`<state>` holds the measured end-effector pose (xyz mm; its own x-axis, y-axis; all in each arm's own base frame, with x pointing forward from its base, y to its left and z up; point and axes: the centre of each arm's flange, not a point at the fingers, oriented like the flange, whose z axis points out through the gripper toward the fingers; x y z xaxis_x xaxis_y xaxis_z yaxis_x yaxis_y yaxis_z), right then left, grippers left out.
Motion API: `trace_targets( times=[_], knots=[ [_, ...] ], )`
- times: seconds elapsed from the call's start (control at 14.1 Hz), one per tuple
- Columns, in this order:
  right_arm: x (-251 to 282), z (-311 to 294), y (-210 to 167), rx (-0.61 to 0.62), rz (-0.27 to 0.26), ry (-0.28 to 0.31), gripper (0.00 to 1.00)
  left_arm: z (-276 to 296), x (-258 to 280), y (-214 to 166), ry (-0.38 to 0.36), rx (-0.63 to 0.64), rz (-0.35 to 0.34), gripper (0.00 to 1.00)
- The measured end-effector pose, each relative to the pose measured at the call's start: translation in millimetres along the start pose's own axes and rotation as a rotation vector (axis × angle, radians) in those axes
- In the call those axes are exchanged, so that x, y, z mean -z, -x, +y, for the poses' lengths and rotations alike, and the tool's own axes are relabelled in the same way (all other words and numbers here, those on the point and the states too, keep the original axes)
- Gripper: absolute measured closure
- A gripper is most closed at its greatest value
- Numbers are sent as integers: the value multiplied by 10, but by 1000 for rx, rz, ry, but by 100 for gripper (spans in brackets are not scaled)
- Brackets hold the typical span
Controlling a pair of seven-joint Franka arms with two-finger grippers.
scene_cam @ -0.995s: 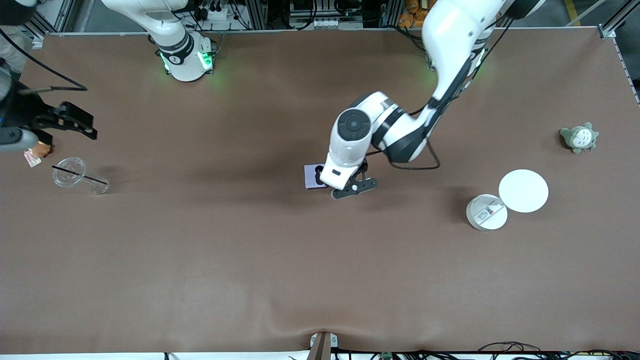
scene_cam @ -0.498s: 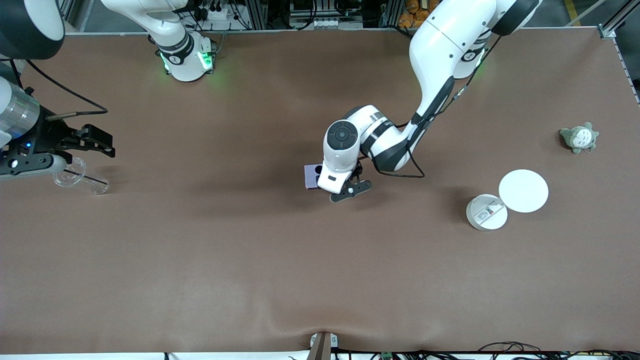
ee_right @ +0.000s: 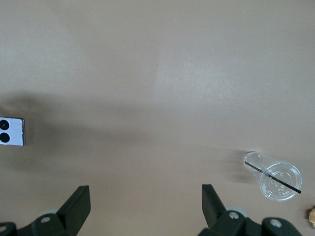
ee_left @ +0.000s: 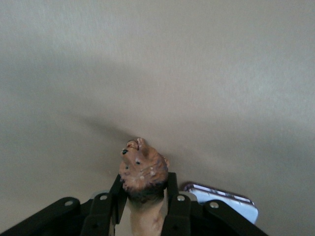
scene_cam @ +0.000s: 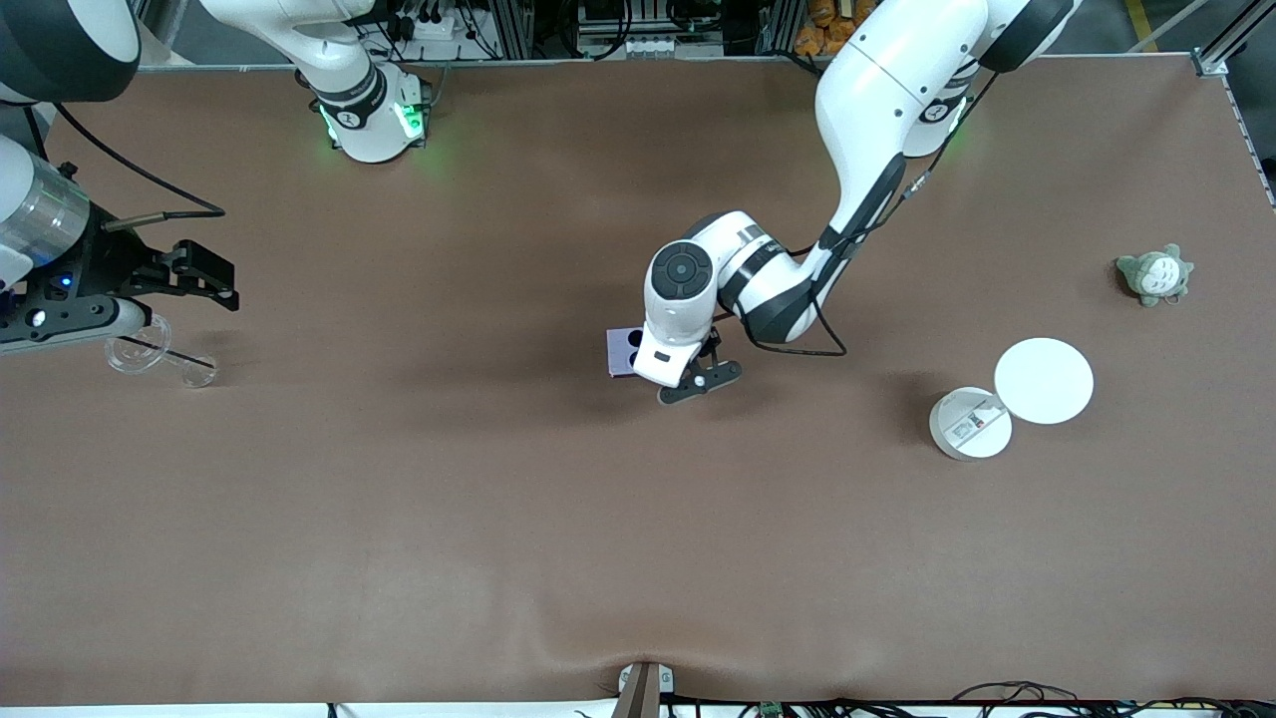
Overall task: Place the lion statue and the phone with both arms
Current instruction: 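Close the left gripper on the lion figurine and lift it, then carry the lion figurine with the left gripper toward the white cylinder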
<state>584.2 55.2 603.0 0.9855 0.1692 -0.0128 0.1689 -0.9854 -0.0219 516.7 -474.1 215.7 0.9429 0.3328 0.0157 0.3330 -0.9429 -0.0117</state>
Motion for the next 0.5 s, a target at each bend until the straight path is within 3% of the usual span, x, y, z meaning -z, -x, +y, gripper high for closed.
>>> trace_targets(
  times=[0.5],
  knots=[
    [-57, -162, -24, 27, -12, -4, 0, -768, 513, -1239, -13, -112, 50, 64]
  ],
)
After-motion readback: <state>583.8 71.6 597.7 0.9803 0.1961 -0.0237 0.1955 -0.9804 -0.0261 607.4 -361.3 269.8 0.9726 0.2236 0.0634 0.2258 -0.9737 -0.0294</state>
